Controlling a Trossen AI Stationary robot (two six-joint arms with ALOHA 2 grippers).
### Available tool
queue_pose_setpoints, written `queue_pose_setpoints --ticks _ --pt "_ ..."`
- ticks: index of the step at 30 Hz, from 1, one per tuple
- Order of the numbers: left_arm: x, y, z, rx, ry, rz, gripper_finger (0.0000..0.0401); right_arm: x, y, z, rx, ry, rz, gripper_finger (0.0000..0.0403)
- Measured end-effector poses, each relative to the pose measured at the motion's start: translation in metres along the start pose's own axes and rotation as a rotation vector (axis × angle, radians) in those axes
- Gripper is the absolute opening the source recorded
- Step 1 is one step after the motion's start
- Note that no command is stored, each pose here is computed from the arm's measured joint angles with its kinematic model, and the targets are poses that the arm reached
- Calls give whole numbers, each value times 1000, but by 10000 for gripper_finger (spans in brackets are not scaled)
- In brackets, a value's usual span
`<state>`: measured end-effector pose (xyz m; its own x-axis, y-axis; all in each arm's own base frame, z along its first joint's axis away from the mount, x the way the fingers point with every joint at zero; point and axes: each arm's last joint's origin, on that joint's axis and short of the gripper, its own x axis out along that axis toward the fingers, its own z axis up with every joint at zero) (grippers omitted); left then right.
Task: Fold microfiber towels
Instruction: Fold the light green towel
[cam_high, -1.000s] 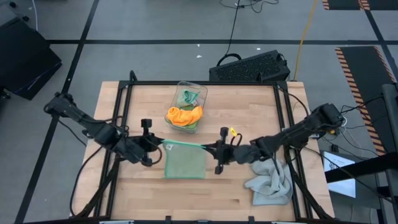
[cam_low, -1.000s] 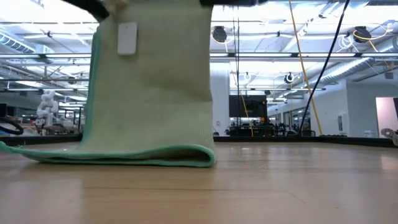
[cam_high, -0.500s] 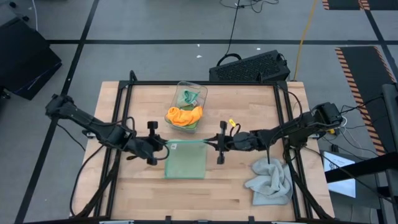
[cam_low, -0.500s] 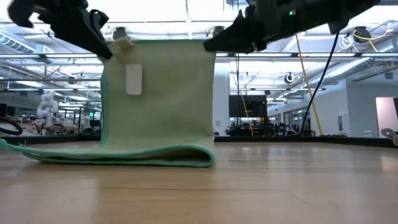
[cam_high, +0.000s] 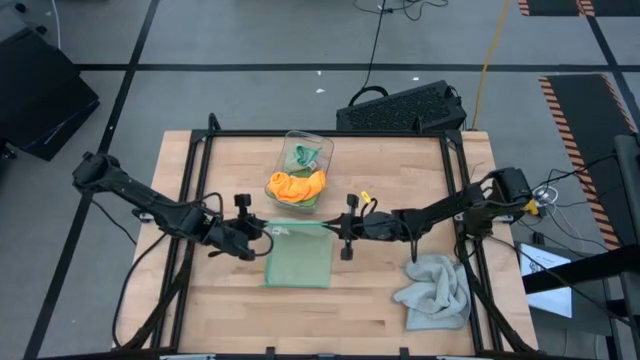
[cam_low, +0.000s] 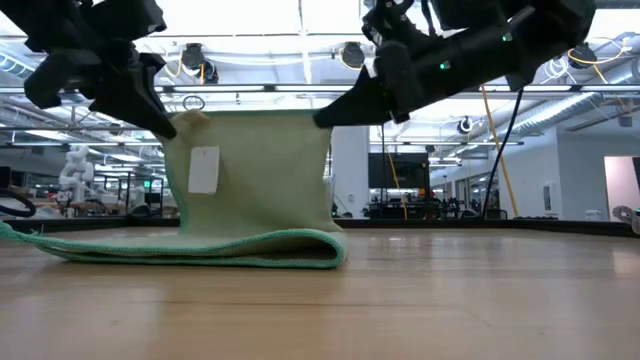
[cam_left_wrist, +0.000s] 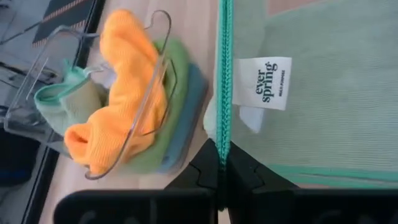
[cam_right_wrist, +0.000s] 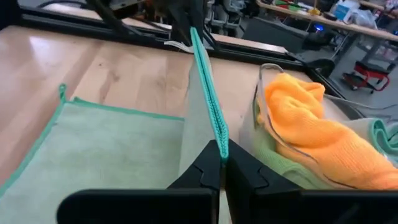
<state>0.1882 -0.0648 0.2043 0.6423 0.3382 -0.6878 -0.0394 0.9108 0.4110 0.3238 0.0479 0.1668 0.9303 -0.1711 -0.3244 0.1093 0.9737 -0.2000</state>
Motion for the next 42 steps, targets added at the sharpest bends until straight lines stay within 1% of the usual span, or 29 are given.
queue_pose_setpoints --ticks 1,3,6,9,14,17,20,24,27,28,32,35,37,39,42 --pt "0 0 1 -3 -5 -6 8 0 0 0 5 -2 2 2" --pt "0 -2 3 -12 -22 -67 5 -1 3 0 15 -2 16 2" --pt "-1 -7 5 -38 -32 -189 5 -3 9 0 36 -1 85 2" --pt "-4 -11 5 -69 -37 -244 10 -4 13 -2 64 21 143 2" --pt "-4 -16 3 -101 -47 -259 5 -4 15 -7 96 80 219 2" --pt "-2 -19 3 -124 -88 -271 7 -6 15 -6 92 87 258 2" --pt "0 -21 2 -126 -126 -274 11 -10 8 0 83 80 248 2" --pt "1 -20 3 -124 -135 -240 4 -17 -6 8 82 80 219 2" --pt "0 -20 3 -126 -140 -228 10 -21 -11 13 88 77 215 2" --pt "0 -20 3 -126 -140 -228 11 -22 -12 13 90 76 218 2" --pt "0 -20 4 -127 -148 -230 5 -27 -12 19 76 48 288 2" --pt "0 -19 5 -130 -154 -230 8 -31 -16 24 69 31 285 2" --pt "0 -19 5 -132 -154 -230 11 -31 -18 23 92 47 286 2" --pt "0 -19 5 -130 -150 -229 8 -31 -18 22 139 64 297 2" --pt "0 -19 3 -122 -137 -229 5 -27 -12 18 201 82 308 2"
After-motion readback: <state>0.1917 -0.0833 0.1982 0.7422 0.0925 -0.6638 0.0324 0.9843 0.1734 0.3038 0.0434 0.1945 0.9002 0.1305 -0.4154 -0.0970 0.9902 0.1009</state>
